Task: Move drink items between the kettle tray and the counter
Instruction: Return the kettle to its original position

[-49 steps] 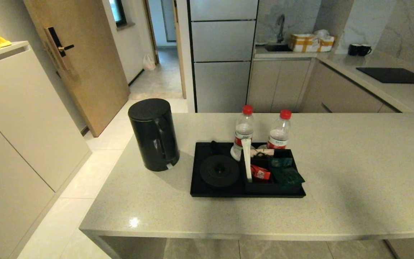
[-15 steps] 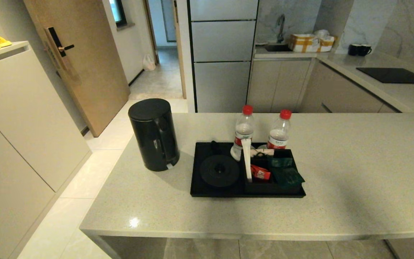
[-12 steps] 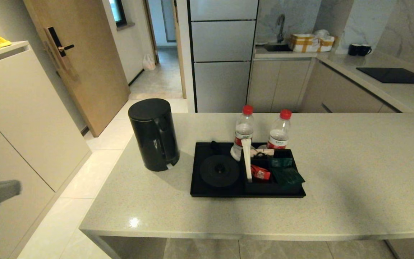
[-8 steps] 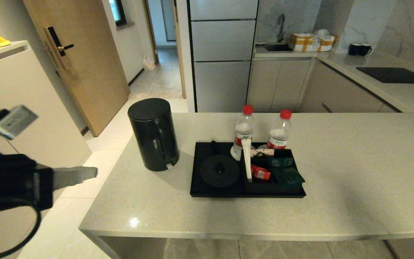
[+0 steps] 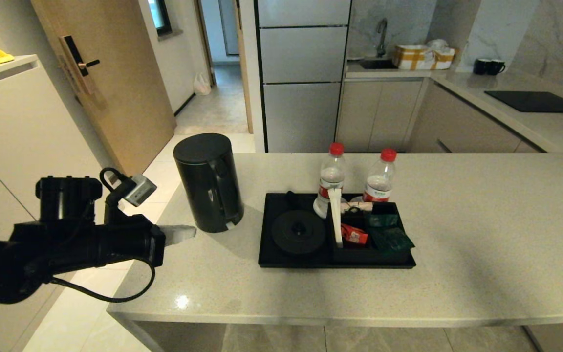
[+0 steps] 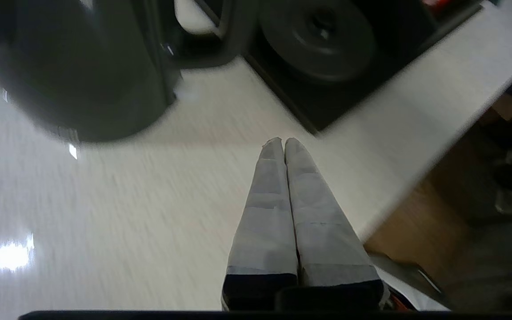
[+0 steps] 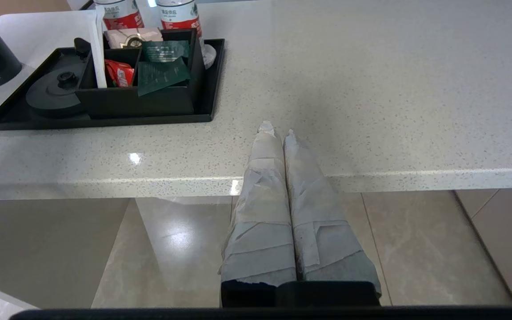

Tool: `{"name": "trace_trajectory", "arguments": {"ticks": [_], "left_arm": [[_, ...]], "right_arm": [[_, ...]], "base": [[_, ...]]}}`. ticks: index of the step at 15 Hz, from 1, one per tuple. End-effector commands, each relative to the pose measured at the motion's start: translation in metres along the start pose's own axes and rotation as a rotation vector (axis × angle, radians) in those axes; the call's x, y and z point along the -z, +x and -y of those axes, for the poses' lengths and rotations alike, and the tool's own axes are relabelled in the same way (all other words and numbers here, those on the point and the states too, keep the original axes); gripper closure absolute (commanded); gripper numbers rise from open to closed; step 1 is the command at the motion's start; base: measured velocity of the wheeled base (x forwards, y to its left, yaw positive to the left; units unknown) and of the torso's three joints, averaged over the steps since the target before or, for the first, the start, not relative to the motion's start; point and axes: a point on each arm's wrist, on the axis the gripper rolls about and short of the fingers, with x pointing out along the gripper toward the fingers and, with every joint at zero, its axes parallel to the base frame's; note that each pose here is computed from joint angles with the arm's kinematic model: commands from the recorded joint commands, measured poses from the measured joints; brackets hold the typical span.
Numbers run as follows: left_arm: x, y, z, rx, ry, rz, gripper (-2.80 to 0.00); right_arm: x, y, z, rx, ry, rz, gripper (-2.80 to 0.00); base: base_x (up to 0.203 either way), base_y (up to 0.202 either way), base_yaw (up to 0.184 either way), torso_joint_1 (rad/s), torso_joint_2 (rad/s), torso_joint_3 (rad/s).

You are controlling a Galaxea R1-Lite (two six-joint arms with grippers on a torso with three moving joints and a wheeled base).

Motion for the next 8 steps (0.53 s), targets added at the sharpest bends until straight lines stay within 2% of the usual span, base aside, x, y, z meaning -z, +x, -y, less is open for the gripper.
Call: {"name": "trace_trajectory", "arguments": {"ticks": [1,2,3,4,6,8], "left_arm": [[0.016,0.023,-0.015,0.014,0.007,0.015,0.00],[0.014,0.025,-0.015,0.016,0.009,0.025,0.00],[0.013,0.023,-0.013,0.020,0.001,0.031,-2.00],[0.013,0.022,-0.012,0.022,-0.001,0.034,-2.80],[0.000,0.015,-0.009,0.034,0.005,0.076,-2.80],[0.000,0.015,-0.009,0.035,0.005,0.078,-2.80]], "right_arm": [[0.000,0.000,0.000,0.000,0.000,0.001,0.00],[0.000,0.000,0.000,0.000,0.000,0.000,0.00],[0.000,0.000,0.000,0.000,0.000,0.002,0.00],[0.000,0.000,0.000,0.000,0.000,0.001,0.00],[0.000,0.000,0.000,0.001,0.000,0.002,0.00],[0.000,0.000,0.000,0.001,0.000,0.002,0.00]], "base": [[0.000,0.000,0.000,0.000,0.00,0.000],[0.000,0.000,0.000,0.000,0.00,0.000],[0.000,0.000,0.000,0.000,0.00,0.000],[0.000,0.000,0.000,0.000,0.00,0.000],[0.000,0.000,0.000,0.000,0.00,0.000],[0.000,0.000,0.000,0.000,0.00,0.000]]}}
